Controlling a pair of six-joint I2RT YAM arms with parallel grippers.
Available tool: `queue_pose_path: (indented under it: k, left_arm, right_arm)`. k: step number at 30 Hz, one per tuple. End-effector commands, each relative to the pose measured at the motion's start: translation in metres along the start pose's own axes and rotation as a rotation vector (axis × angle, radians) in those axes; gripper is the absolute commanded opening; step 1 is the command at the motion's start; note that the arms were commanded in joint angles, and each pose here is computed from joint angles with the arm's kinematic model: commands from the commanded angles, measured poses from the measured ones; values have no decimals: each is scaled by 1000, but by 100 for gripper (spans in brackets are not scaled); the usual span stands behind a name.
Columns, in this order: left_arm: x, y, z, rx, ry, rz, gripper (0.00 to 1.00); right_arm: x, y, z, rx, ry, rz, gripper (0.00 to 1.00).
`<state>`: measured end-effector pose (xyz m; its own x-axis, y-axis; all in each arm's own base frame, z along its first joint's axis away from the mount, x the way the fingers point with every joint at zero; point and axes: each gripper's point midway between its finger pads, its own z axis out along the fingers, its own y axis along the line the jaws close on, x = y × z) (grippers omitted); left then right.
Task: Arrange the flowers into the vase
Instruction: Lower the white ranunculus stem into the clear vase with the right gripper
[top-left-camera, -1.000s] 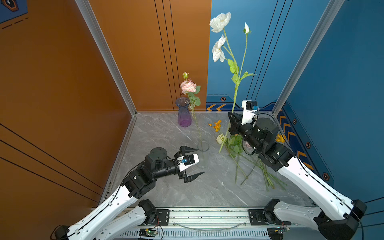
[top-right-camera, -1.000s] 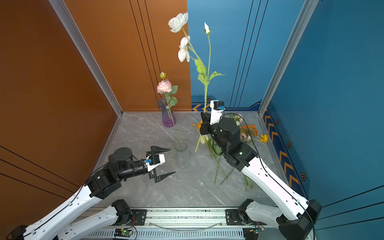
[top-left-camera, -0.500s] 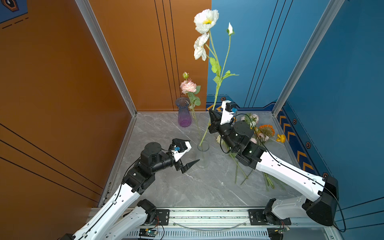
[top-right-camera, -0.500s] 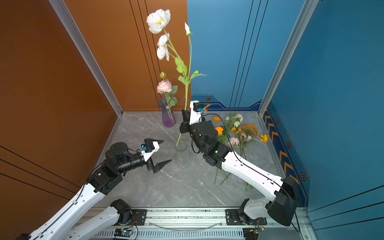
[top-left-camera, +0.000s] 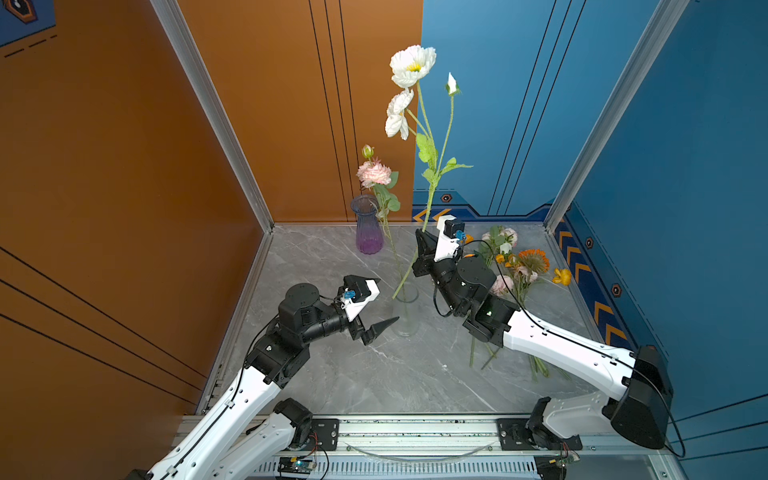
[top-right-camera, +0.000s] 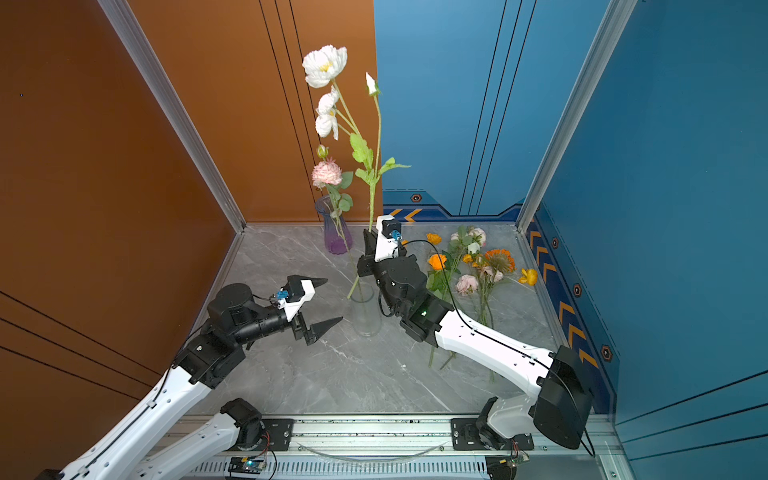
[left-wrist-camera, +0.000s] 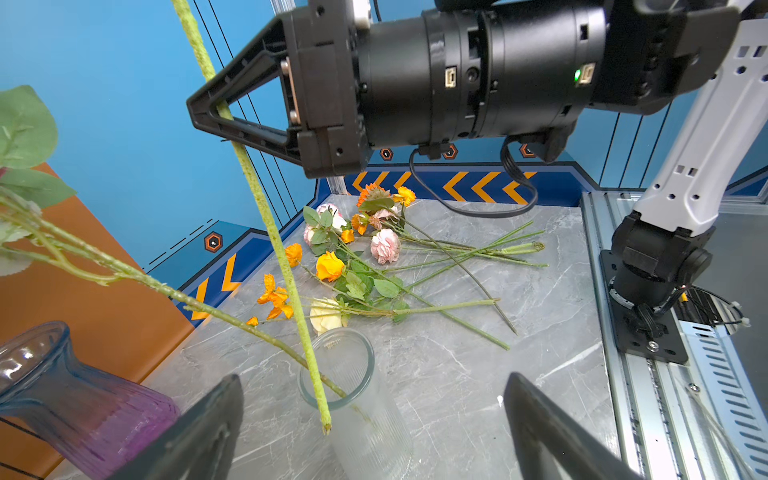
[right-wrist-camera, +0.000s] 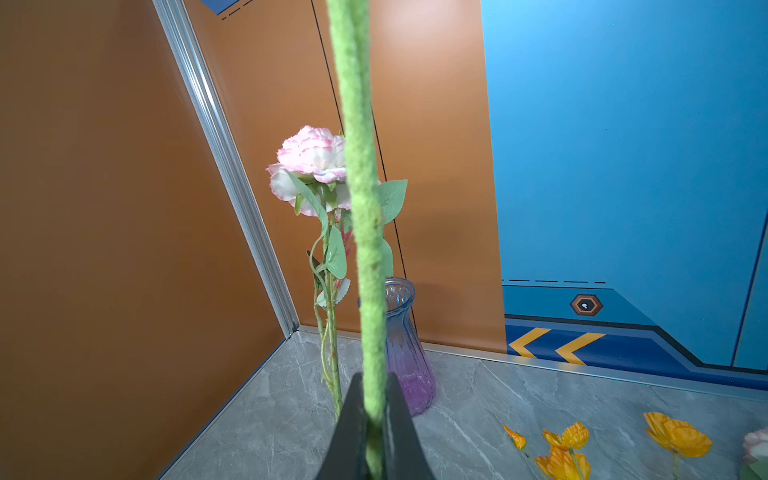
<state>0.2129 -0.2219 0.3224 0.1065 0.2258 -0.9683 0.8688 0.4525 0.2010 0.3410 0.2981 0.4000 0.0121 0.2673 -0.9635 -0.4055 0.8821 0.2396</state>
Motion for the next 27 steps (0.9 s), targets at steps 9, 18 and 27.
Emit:
queue_pose_path:
  k: [9,18,27]
  left_arm:
    - [-1,-2,1,30,-17,-15,98]
    - [-1,-3,2,36,-17,-17,98]
    - [1,-4,3,48,-12,-24,98]
  right_arm:
    - [-43,-14,-17,60,-88,43,2]
    - [-27,-24,-16,98,-59,23,2]
    - [13,-24,-19,89,-21,7,2]
